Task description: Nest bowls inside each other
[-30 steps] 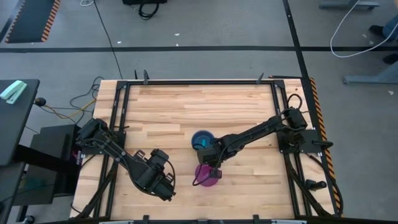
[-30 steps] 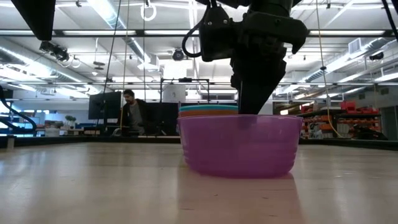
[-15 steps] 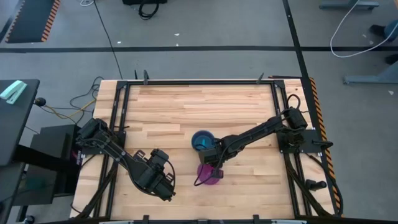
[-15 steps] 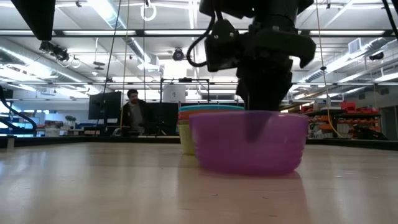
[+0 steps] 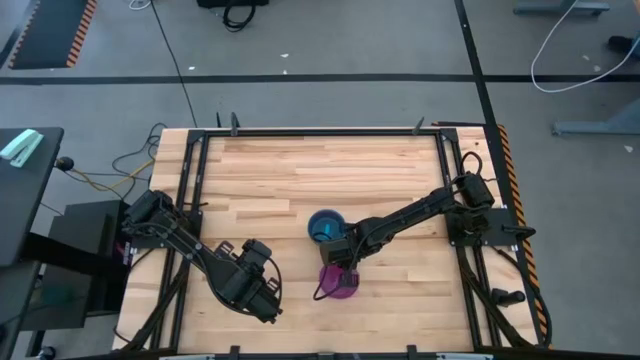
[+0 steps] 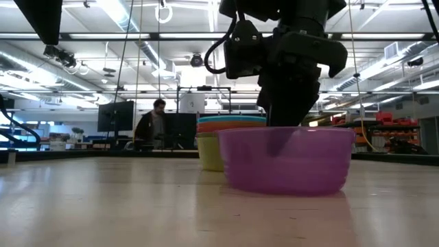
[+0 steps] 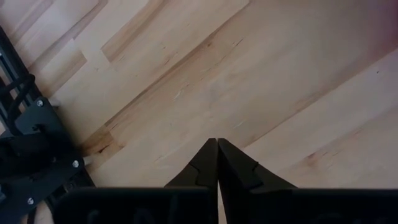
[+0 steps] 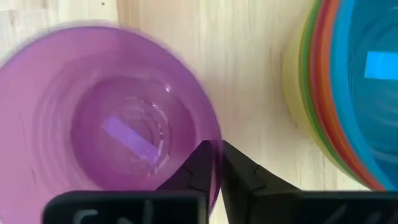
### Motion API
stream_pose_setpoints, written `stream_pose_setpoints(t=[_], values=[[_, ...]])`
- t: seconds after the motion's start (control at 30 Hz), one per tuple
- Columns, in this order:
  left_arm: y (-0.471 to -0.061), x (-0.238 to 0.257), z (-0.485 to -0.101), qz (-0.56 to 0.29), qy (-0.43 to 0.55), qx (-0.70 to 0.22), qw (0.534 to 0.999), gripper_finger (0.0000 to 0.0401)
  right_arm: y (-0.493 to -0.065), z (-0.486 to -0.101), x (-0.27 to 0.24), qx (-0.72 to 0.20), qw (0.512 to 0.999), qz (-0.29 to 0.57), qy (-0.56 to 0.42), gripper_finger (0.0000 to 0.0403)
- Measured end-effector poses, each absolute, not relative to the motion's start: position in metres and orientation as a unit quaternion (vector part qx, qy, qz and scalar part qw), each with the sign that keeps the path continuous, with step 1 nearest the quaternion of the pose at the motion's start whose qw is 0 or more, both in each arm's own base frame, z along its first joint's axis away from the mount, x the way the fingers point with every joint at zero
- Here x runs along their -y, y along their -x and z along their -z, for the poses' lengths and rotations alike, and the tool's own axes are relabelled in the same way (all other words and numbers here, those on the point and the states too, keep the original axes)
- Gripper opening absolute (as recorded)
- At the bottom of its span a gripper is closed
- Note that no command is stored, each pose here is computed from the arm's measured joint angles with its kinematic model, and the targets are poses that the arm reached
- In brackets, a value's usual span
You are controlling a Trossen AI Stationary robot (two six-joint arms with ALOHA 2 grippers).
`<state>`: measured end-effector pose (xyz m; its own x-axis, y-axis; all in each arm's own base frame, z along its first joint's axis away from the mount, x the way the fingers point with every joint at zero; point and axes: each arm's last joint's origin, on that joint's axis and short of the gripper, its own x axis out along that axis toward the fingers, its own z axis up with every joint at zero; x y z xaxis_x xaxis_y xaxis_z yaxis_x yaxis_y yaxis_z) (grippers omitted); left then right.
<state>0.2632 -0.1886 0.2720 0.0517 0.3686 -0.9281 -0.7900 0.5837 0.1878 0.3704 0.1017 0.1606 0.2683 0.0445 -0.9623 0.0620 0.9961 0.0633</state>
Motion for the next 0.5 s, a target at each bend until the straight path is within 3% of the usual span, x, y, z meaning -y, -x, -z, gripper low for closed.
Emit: stream_pose_setpoints(t=[0.1, 0.27, 0.5], values=[[-0.2637, 0.1881, -0.2722, -0.416, 0.188, -0.544, 0.704, 0.0015, -0.3715, -0.1612, -0.1005, -0.603, 0.797, -0.001, -0.042, 0.0009], [-0.2639, 0.188, -0.2723, -0.416, 0.185, -0.54, 0.708, 0.0028, -0.3718, -0.1612, -0.0983, -0.604, 0.796, 0.0, -0.04, 0.0009], [-0.2642, 0.1881, -0.2723, -0.411, 0.179, -0.54, 0.712, 0.0015, -0.3716, -0.162, -0.097, -0.608, 0.794, -0.003, -0.031, 0.0005]])
